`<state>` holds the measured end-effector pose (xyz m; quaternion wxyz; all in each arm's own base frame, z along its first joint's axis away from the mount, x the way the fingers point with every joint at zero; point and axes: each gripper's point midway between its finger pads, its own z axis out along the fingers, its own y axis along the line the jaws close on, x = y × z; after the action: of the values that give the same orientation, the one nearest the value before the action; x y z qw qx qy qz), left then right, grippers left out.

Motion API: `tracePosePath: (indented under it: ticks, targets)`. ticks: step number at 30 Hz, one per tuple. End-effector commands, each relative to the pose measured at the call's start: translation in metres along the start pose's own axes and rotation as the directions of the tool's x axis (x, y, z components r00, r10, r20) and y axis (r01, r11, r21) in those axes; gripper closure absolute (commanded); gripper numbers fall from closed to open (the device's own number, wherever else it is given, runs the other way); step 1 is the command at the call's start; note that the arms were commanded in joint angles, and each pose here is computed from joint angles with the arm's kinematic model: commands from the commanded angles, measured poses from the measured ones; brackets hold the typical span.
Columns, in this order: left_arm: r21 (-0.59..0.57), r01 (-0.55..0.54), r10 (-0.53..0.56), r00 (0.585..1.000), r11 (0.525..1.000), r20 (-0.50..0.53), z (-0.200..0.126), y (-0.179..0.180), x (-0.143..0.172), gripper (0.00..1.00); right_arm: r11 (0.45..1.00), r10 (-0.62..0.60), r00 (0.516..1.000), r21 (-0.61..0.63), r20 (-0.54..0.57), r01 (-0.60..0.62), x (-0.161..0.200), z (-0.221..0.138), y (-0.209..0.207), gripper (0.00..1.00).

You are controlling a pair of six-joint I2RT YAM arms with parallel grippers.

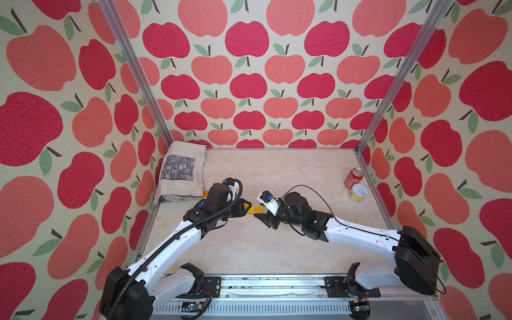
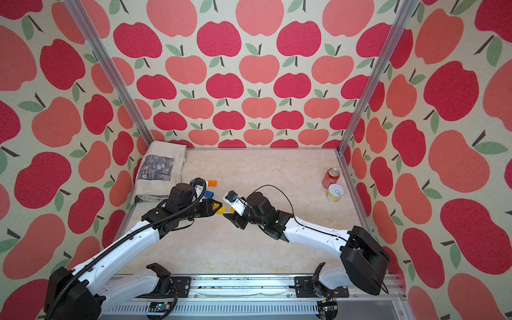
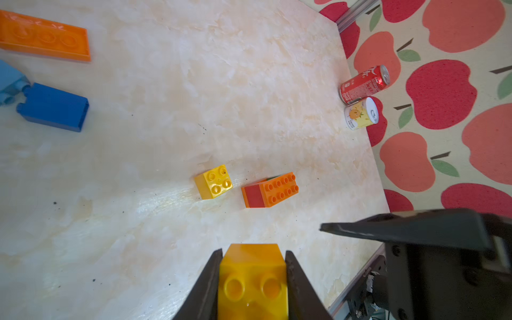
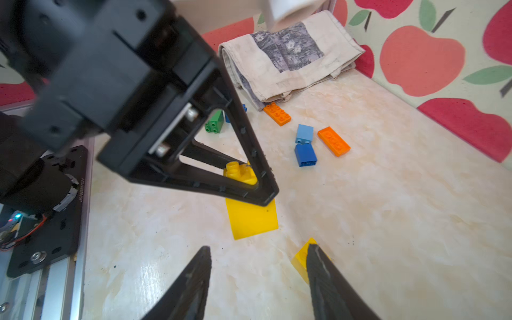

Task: Assemble the letter p with lego
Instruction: Pick up the lego brick from the center of the board, then assemble the lego brick with the lego brick.

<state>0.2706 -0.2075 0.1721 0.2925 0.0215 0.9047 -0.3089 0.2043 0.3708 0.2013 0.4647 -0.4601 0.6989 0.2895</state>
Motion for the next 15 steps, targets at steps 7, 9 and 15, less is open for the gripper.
tracePosePath:
  ticks: [7,9,15]
  targets:
    - [-0.348,0.091,-0.091,0.996,0.933,0.018,0.037,0.030,-0.010,0.86,0.878,0.204,0.960,0.470,-0.189,-0.094,0.075,-0.085,-0.068,0.33]
    - [-0.384,0.086,-0.084,0.996,0.919,0.023,0.042,0.030,-0.012,0.86,0.856,0.233,0.949,0.508,-0.211,-0.097,0.087,-0.097,-0.074,0.32]
    - [-0.454,0.091,-0.093,0.995,0.886,0.018,0.063,0.029,-0.011,0.88,0.835,0.266,0.938,0.539,-0.222,-0.109,0.104,-0.112,-0.078,0.31]
